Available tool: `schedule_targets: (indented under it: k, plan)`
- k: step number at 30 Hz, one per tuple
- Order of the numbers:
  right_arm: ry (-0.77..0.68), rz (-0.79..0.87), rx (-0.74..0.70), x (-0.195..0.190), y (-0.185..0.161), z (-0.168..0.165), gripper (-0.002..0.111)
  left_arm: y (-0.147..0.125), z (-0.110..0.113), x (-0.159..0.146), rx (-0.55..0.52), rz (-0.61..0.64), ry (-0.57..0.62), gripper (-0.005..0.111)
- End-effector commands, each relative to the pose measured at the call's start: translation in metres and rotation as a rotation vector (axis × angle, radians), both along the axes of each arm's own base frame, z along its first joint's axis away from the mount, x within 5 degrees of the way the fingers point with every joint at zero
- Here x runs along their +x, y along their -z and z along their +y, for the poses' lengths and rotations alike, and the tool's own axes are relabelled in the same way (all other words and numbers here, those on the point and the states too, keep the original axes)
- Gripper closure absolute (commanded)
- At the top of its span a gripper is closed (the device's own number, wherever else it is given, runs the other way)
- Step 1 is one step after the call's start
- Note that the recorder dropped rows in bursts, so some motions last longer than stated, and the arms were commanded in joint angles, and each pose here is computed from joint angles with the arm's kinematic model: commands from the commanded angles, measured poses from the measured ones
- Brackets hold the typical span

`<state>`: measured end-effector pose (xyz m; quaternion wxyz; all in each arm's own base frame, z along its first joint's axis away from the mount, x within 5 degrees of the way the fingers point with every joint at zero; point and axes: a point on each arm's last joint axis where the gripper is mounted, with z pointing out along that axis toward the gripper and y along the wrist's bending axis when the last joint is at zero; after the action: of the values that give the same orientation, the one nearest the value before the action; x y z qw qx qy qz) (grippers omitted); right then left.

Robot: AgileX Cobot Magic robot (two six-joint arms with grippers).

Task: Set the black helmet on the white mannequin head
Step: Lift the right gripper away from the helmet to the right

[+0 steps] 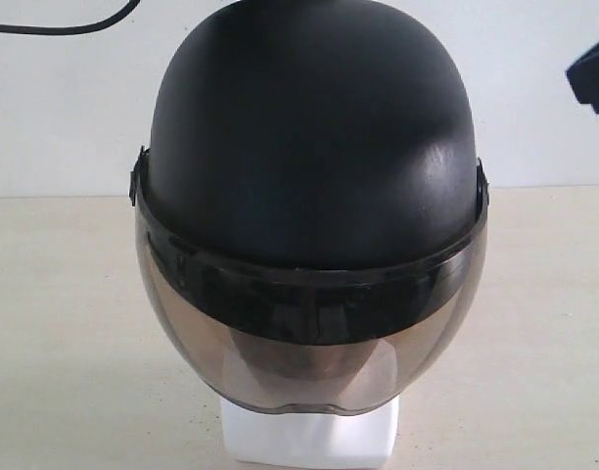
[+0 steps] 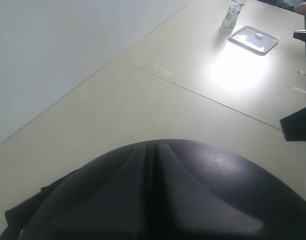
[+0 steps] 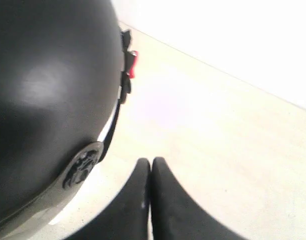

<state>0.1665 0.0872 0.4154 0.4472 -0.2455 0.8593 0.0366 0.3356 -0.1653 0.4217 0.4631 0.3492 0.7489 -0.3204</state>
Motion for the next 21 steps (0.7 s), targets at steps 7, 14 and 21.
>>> schedule_targets:
  k: [7, 14, 21]
  plan:
    - [0.006, 0.114, 0.366, 0.015, 0.009, -0.005, 0.108, 0.012, -0.001, 0.003, 0.016, 0.057, 0.022, 0.102]
    - [0.025, 0.151, 0.37, 0.022, 0.014, -0.011, 0.108, 0.013, -0.001, 0.002, 0.02, 0.065, 0.034, 0.102]
    - [0.054, 0.153, 0.399, 0.027, 0.016, -0.01, 0.108, 0.012, -0.002, 0.002, 0.011, 0.059, 0.038, 0.102]
